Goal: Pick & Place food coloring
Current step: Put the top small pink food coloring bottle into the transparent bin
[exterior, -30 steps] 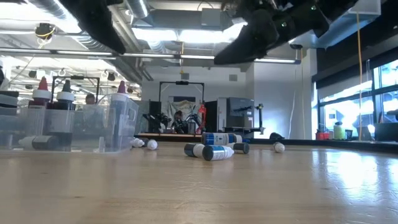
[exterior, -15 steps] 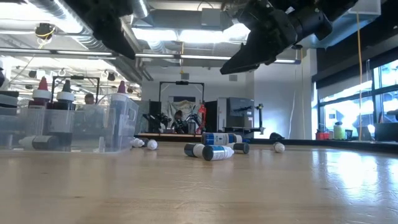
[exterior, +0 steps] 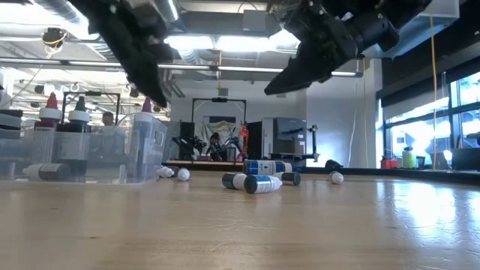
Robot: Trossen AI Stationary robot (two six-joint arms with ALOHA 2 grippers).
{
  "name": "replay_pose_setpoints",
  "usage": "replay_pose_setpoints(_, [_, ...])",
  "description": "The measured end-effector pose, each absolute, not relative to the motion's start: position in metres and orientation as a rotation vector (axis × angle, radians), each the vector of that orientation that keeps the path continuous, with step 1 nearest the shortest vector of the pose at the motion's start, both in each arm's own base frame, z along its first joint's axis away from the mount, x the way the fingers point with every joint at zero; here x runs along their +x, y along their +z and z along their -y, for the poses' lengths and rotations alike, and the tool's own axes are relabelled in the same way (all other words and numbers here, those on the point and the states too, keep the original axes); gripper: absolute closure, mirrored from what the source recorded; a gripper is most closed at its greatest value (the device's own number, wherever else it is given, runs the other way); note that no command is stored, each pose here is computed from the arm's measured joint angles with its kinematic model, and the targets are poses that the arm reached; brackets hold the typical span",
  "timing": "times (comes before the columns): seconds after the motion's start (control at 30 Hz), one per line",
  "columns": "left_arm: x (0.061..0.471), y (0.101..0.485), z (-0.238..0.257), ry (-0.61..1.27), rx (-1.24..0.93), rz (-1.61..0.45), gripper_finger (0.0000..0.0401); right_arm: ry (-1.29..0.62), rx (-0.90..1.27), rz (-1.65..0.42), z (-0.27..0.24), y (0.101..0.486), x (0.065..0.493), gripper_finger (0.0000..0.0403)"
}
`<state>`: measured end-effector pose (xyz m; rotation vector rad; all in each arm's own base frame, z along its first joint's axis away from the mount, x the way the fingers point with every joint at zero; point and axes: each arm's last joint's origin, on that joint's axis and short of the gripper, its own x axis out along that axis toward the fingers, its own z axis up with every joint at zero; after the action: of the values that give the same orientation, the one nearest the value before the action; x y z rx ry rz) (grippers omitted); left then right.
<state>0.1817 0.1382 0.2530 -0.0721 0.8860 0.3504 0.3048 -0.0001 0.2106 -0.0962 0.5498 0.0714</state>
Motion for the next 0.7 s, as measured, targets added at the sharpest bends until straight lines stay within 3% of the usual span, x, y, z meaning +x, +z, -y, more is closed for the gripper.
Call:
replay_pose_setpoints(0.23, [0.185, 0.215, -0.168, 0.310, -0.137, -1.035, 0.0167, 0.078, -0.113, -0.579, 0.000, 0.199, 0.310, 0.0255])
replay_pose_setpoints(0.7, [0.197, 0.160, -0.187, 0.233, -0.187, -1.225, 0.0168, 0.084, -0.141, -0.552, 0.000, 0.201, 0.311, 0.0255])
